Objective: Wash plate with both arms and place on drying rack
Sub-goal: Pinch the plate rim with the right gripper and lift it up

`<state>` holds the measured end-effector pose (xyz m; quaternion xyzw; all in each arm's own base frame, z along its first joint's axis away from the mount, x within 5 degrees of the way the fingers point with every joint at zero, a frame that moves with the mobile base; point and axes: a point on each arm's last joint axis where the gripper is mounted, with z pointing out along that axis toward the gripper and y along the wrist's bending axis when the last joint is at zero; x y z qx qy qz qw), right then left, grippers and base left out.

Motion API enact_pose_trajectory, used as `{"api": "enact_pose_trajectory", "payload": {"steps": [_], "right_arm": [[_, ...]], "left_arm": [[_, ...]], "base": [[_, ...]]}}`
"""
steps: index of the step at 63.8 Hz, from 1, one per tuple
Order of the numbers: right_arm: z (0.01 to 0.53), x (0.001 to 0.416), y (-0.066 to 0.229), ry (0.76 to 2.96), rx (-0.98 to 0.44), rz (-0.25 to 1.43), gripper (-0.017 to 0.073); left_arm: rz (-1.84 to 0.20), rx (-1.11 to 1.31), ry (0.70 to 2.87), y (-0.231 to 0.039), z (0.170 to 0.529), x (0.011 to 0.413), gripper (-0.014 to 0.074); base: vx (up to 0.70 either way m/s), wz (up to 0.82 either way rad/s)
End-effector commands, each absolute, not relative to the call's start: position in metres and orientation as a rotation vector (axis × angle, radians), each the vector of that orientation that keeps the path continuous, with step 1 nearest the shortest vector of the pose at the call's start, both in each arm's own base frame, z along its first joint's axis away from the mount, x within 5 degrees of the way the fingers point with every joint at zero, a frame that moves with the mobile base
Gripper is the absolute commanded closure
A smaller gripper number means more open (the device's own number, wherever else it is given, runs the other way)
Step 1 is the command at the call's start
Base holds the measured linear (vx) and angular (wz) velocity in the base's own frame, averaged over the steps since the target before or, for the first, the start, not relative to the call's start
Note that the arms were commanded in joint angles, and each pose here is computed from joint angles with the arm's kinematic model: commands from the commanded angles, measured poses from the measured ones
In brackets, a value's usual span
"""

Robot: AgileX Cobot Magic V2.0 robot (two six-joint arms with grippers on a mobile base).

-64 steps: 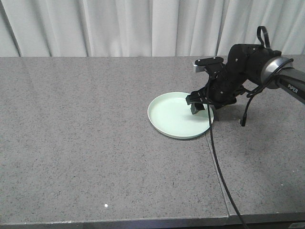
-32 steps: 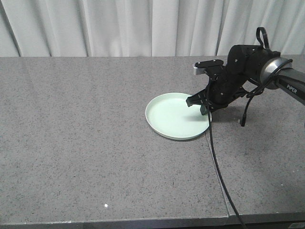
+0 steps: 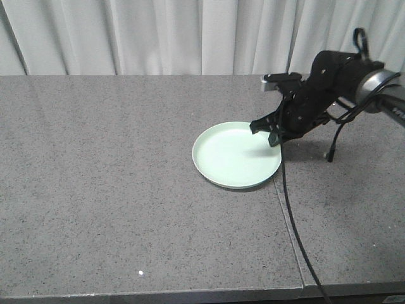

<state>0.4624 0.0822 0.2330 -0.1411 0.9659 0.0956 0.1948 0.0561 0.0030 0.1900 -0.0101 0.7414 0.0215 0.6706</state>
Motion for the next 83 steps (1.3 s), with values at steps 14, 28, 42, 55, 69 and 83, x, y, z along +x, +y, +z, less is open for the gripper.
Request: {"api": "enact_pose_trajectory", "payload": {"steps": [14, 28, 42, 55, 69, 83], "right_arm": [[0.361, 0.420, 0.048, 2.374, -0.433, 0.529, 0.0564], [0.413, 0.369, 0.032, 2.188, -0.487, 0.663, 0.0564], [0.414, 0.300, 0.017, 2.040, -0.468, 0.730, 0.0564], [0.381, 0.232, 0.012, 2.005, -0.457, 0.698, 0.0564], [0.331, 0.173, 0.016, 2.023, -0.382, 0.612, 0.0564], [0.306, 0.139, 0.024, 2.004, -0.359, 0.555, 0.0561]], "left_arm": [[0.037, -0.025, 1.562, 0.002, 0.205, 0.054, 0.0600], [0.037, -0.025, 1.562, 0.002, 0.205, 0.054, 0.0600], [0.037, -0.025, 1.562, 0.002, 0.205, 0.054, 0.0600], [0.037, -0.025, 1.562, 0.002, 0.205, 0.054, 0.0600], [0.037, -0.025, 1.562, 0.002, 0.205, 0.054, 0.0600], [0.037, -0.025, 1.562, 0.002, 0.205, 0.054, 0.0600]], "base": [[0.00, 0.00], [0.00, 0.00], [0.00, 0.00], [0.00, 0.00], [0.00, 0.00], [0.00, 0.00]]}}
